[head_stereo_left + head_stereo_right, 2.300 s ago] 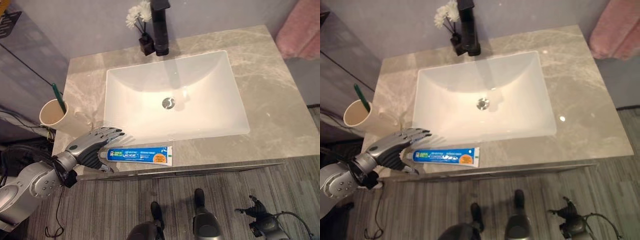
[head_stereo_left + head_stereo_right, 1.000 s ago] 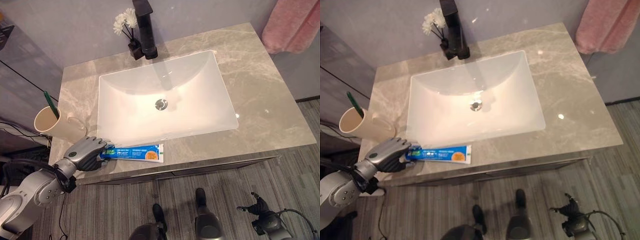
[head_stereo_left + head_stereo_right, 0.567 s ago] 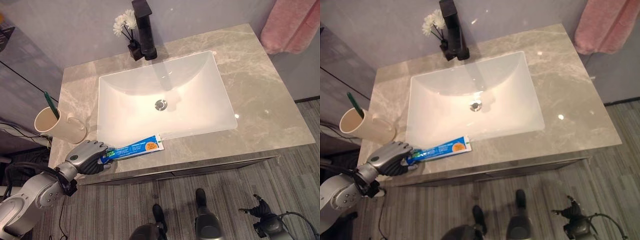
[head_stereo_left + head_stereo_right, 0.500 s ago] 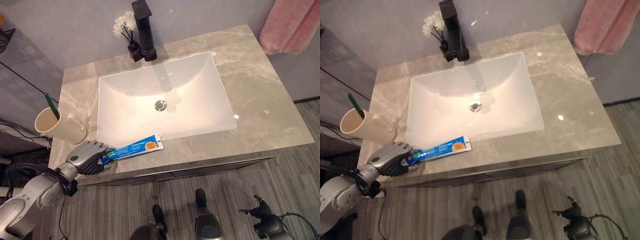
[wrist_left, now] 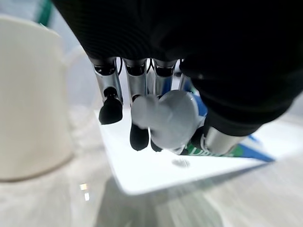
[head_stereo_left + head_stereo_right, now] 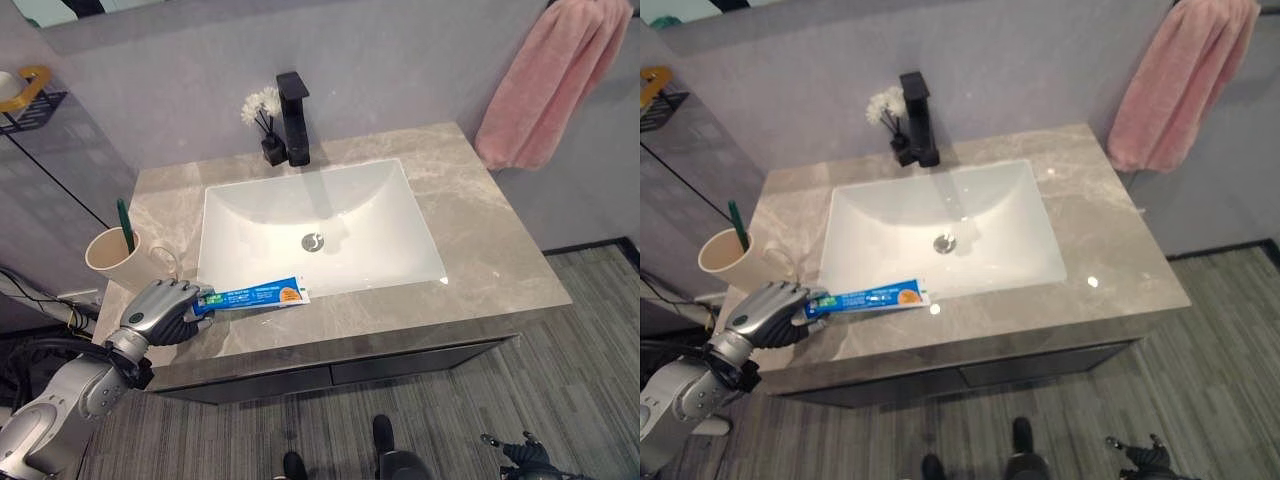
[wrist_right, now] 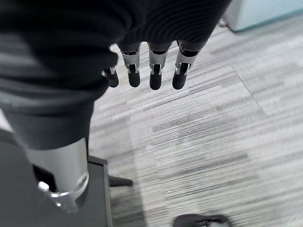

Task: Put brush and paste in cup on sink, flatten towel.

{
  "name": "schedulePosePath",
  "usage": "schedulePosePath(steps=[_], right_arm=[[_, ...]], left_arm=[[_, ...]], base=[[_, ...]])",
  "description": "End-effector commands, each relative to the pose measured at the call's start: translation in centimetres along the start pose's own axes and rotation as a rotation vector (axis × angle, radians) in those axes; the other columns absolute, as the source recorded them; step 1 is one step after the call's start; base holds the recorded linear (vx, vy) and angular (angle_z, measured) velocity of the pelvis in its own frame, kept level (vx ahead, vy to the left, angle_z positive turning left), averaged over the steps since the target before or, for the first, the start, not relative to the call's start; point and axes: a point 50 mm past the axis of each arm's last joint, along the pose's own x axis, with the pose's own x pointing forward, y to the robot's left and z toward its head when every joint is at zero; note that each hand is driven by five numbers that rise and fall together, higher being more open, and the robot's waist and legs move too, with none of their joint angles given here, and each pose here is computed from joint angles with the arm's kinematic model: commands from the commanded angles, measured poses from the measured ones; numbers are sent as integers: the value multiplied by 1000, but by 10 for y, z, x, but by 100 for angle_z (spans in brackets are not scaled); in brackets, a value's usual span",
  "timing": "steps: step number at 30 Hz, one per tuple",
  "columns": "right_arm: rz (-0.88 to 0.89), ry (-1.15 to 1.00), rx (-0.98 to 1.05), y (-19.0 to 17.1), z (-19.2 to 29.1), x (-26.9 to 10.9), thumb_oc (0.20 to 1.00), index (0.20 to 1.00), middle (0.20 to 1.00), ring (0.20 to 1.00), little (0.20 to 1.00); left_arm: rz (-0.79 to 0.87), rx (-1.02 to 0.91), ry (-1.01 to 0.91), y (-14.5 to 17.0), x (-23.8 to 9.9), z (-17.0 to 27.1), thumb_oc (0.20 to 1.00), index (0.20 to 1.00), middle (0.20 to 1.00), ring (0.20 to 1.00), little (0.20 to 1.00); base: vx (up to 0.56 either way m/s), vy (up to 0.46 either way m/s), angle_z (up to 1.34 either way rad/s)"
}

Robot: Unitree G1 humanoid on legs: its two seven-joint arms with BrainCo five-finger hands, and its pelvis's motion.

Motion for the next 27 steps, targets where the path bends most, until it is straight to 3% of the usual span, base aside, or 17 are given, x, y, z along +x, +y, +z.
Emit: schedulePosePath(steps=[1, 9, 15, 19, 20, 27], right_arm=[[-80, -133, 184, -8, 37, 2, 1000, 1000, 1000, 1000, 1000], [-189, -466, 416, -39, 100, -22, 1000, 1000, 1000, 1000, 1000], [-198, -669, 521, -46, 133, -48, 1000, 1000, 1000, 1000, 1000], [-124, -797, 591, -43, 154, -66, 1000, 1000, 1000, 1000, 1000], [-1, -862, 670, -32, 166, -79, 1000, 1000, 1000, 1000, 1000], [244, -1077, 677, -14, 212, -119, 1000, 1000, 1000, 1000, 1000]], left_arm=[[354, 77, 83, 50, 13, -17, 200, 200, 200, 200, 200], [586, 106, 216, 66, 9, -33, 200, 200, 200, 200, 200], [652, 98, 251, 67, 6, -34, 200, 200, 200, 200, 200], [702, 84, 243, 69, 7, -31, 200, 200, 200, 200, 200], [752, 65, 233, 73, 10, -28, 200, 200, 200, 200, 200], [881, 31, 188, 88, 18, -17, 200, 200, 200, 200, 200]], base=[[-17, 14, -15], [25, 4, -14], [6, 0, -2], [0, 0, 0], [0, 0, 0], [0, 0, 0]])
